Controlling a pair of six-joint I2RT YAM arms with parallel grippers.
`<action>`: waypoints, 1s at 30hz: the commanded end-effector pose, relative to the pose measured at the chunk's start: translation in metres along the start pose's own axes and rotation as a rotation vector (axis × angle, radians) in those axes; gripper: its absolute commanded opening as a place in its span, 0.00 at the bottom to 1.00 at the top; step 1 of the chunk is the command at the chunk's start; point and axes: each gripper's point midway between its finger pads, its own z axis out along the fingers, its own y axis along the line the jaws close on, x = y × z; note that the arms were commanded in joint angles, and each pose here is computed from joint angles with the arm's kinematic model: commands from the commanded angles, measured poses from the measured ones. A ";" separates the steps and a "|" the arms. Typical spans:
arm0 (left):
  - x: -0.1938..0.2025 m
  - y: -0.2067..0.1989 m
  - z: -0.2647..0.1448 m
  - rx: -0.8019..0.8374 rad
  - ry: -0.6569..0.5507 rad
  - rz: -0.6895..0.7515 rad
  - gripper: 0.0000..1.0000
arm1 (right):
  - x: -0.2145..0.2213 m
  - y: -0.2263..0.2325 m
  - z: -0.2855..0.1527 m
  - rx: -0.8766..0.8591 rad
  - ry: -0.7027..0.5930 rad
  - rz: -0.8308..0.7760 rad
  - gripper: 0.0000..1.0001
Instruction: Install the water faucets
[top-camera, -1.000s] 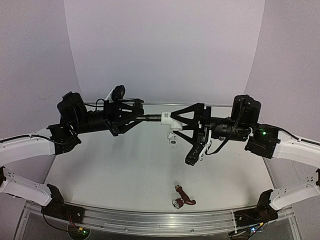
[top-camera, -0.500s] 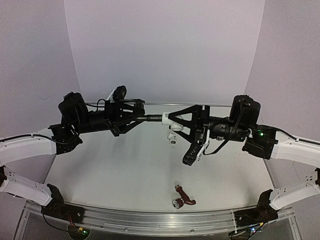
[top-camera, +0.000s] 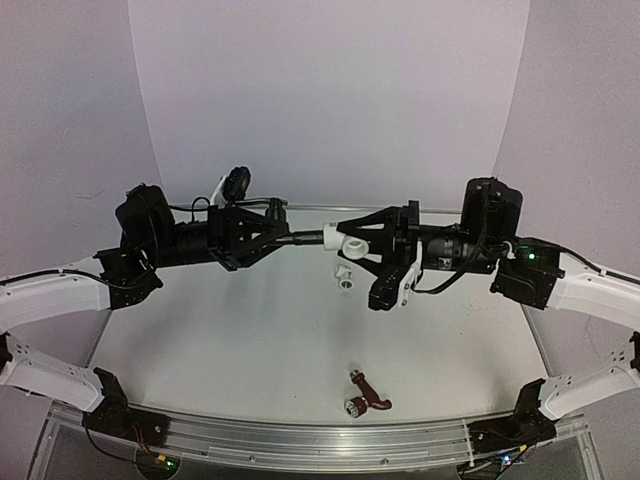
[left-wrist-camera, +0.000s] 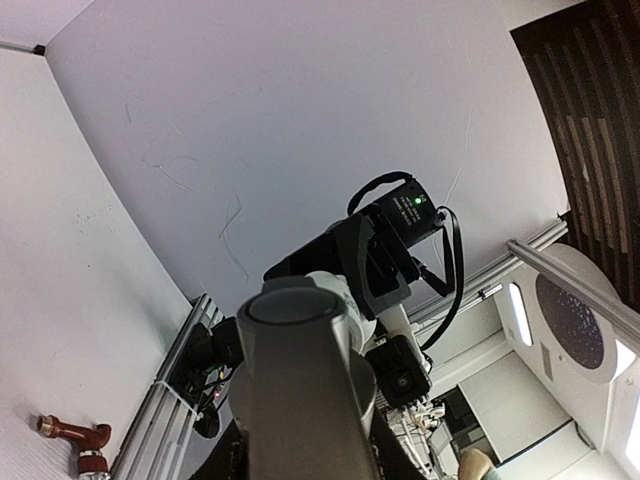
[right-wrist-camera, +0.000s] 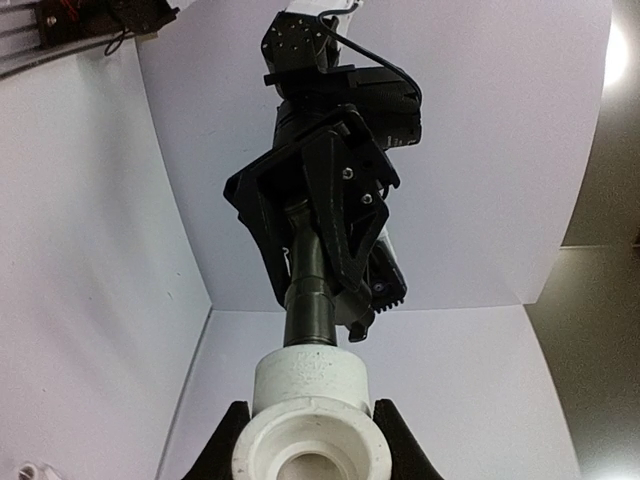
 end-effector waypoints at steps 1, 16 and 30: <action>-0.010 -0.027 -0.001 0.041 -0.016 0.140 0.00 | -0.011 -0.031 -0.005 0.059 -0.047 0.113 0.00; 0.001 -0.035 0.000 0.104 0.047 0.252 0.10 | -0.016 -0.049 -0.002 0.067 -0.092 0.384 0.00; 0.005 -0.045 -0.007 0.145 0.037 0.315 0.00 | -0.014 -0.054 0.000 0.071 -0.090 0.465 0.00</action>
